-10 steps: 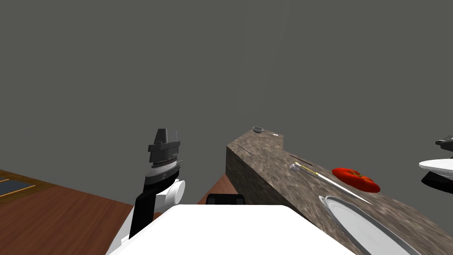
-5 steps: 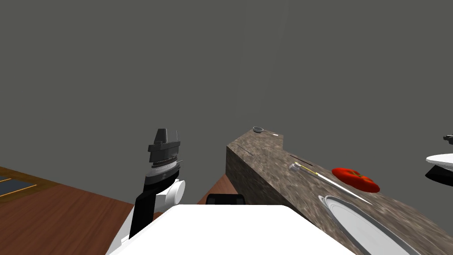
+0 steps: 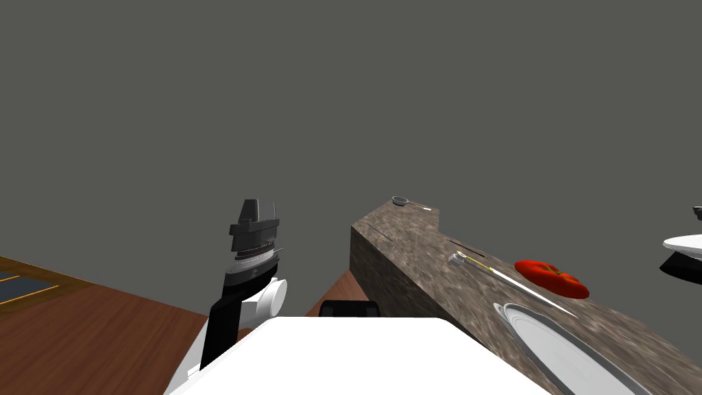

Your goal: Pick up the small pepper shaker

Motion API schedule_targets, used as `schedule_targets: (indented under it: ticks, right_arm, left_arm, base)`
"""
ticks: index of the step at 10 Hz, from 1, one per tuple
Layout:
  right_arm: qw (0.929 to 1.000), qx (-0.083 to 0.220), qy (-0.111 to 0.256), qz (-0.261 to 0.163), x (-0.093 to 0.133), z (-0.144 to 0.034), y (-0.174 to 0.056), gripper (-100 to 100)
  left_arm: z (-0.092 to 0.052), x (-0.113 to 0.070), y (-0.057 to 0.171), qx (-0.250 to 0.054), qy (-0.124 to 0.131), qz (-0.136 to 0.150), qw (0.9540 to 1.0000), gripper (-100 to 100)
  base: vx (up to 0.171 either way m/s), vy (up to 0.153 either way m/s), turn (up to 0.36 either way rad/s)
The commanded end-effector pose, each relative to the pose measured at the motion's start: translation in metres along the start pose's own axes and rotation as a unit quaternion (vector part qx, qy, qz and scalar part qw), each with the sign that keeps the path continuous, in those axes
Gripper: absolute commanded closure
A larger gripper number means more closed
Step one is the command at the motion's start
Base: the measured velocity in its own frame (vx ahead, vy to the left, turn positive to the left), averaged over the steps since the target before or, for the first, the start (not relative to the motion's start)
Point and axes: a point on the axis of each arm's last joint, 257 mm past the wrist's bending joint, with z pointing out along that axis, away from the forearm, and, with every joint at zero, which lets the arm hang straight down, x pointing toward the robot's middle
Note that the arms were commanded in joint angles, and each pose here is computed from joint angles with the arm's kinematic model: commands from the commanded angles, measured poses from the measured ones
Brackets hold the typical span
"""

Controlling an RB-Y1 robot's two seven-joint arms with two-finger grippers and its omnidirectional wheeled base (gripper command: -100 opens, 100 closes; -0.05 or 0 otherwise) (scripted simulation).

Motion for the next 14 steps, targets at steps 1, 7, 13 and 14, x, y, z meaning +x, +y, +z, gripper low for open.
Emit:
schedule_targets:
  ticks: [1,7,13,14]
  right_arm:
    - [1.0,0.0,0.0,0.0,0.0,0.0,0.0,100]
    - [0.9997,0.002,0.017,-0.016,0.013,-0.002,-0.004,-100]
    - [0.9983,0.003,0.048,-0.033,0.039,-0.008,-0.012,-100]
    - [0.9978,0.002,0.048,-0.045,0.039,-0.008,-0.012,-100]
  left_arm:
    - [0.0,0.0,0.0,0.0,0.0,0.0,1.0,0]
    - [0.0,0.0,0.0,0.0,0.0,0.0,1.0,0]
    - [0.0,0.0,0.0,0.0,0.0,0.0,1.0,0]
    - [0.0,0.0,0.0,0.0,0.0,0.0,1.0,0]
  base:
    - [0.0,0.0,0.0]
    - [-0.006,0.018,-0.013]
    - [-0.011,0.027,-0.025]
    - [-0.009,0.025,-0.034]
